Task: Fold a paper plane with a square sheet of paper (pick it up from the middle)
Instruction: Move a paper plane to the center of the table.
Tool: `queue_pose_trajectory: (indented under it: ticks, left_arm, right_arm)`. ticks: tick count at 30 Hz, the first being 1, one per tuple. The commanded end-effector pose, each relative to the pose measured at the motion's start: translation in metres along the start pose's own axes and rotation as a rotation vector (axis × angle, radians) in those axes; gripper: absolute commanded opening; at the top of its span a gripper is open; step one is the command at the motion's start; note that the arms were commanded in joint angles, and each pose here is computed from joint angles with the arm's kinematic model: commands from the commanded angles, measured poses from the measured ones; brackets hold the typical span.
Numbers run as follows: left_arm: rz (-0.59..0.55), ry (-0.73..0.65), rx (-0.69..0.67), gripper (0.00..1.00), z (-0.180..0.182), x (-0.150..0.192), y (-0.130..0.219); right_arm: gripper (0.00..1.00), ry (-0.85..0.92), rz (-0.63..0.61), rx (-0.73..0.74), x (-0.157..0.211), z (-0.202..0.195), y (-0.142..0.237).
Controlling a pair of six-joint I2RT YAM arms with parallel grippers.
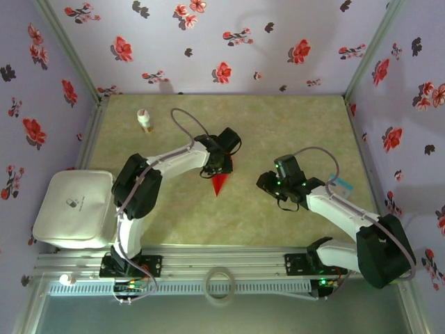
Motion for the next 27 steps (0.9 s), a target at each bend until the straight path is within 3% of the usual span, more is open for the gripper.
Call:
queue_pose_trajectory:
  ticks: [1, 11, 15, 22, 25, 27]
  left_arm:
    - [-0.08, 0.019, 0.075, 0.37, 0.003, -0.009, 0.034]
    - [-0.222, 0.093, 0.175, 0.39, 0.054, -0.023, 0.07]
    - [-0.299, 0.116, 0.154, 0.45, 0.086, -0.027, 0.081]
    - [-0.395, 0.186, 0.115, 0.5, 0.149, -0.039, 0.096]
    - [-0.469, 0.116, 0.124, 0.55, 0.166, -0.04, 0.102]
    - [-0.529, 0.077, 0.112, 0.62, 0.179, -0.042, 0.107]
  right_arm:
    - [0.4, 0.02, -0.037, 0.021, -0.009, 0.002, 0.008]
    - [0.38, 0.045, -0.031, -0.094, -0.022, 0.018, -0.005]
    - [0.39, 0.086, -0.06, 0.037, -0.031, 0.015, 0.003]
    - [0.41, 0.137, -0.081, 0.1, -0.042, 0.013, 0.016]
    - [0.42, 0.207, -0.146, 0.253, -0.05, 0.007, 0.037]
    - [0.48, 0.268, -0.243, 0.404, -0.057, -0.001, 0.054]
Point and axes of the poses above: each hand's point on the last joint's axis, 136 mm out from that joint toward the fingers, its own y axis back along the fingers, its own z axis along the line the jaws close on, x = y × z, the point moved 10 cm from there along y, back along the fingers, and after that the axes turned 15 degrees about y, right-handed, at the moved point
